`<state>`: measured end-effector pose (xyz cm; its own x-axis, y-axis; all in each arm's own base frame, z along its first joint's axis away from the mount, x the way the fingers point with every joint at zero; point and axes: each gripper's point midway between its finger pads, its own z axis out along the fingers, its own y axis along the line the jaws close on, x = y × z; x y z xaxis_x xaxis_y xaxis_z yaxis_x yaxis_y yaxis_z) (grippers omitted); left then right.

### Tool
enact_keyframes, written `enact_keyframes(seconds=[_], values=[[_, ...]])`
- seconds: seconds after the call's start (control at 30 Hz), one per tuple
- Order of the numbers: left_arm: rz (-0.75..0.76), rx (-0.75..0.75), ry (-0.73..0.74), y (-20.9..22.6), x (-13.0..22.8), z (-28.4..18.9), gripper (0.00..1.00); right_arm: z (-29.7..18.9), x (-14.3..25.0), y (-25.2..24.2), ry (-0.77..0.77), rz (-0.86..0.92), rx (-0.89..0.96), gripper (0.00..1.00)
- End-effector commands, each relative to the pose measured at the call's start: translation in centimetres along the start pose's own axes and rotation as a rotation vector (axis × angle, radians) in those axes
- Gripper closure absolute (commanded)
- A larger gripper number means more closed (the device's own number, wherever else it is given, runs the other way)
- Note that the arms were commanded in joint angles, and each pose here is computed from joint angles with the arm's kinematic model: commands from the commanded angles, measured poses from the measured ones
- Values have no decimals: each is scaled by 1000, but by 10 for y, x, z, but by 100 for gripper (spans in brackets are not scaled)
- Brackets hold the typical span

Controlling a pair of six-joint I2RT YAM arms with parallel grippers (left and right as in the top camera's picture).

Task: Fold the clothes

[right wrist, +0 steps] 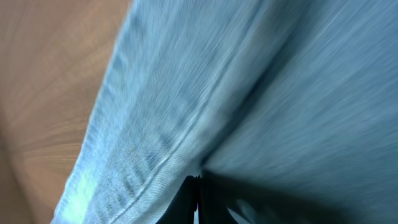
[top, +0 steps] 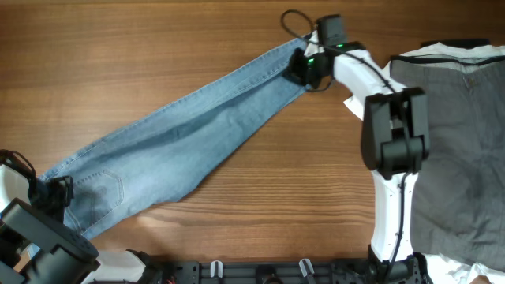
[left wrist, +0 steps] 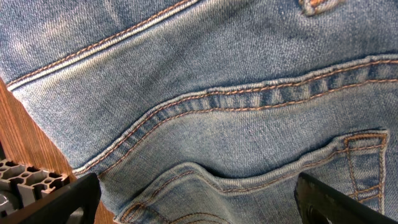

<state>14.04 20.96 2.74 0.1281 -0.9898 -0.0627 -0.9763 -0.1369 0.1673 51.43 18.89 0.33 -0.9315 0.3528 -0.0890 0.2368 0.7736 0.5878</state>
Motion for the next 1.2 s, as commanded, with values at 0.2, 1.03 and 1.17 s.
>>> enact_keyframes(seconds=[0.2, 1.03, 1.17], values=[[15, -8, -1, 2, 2, 1, 0, -6, -30, 119, -169, -337, -490, 92], [326, 296, 138, -45, 25, -46, 0, -70, -117, -80, -346, -253, 128, 61], [326, 303, 129, -47, 23, -46, 0, -59, -113, -88, -325, -221, 129, 76]])
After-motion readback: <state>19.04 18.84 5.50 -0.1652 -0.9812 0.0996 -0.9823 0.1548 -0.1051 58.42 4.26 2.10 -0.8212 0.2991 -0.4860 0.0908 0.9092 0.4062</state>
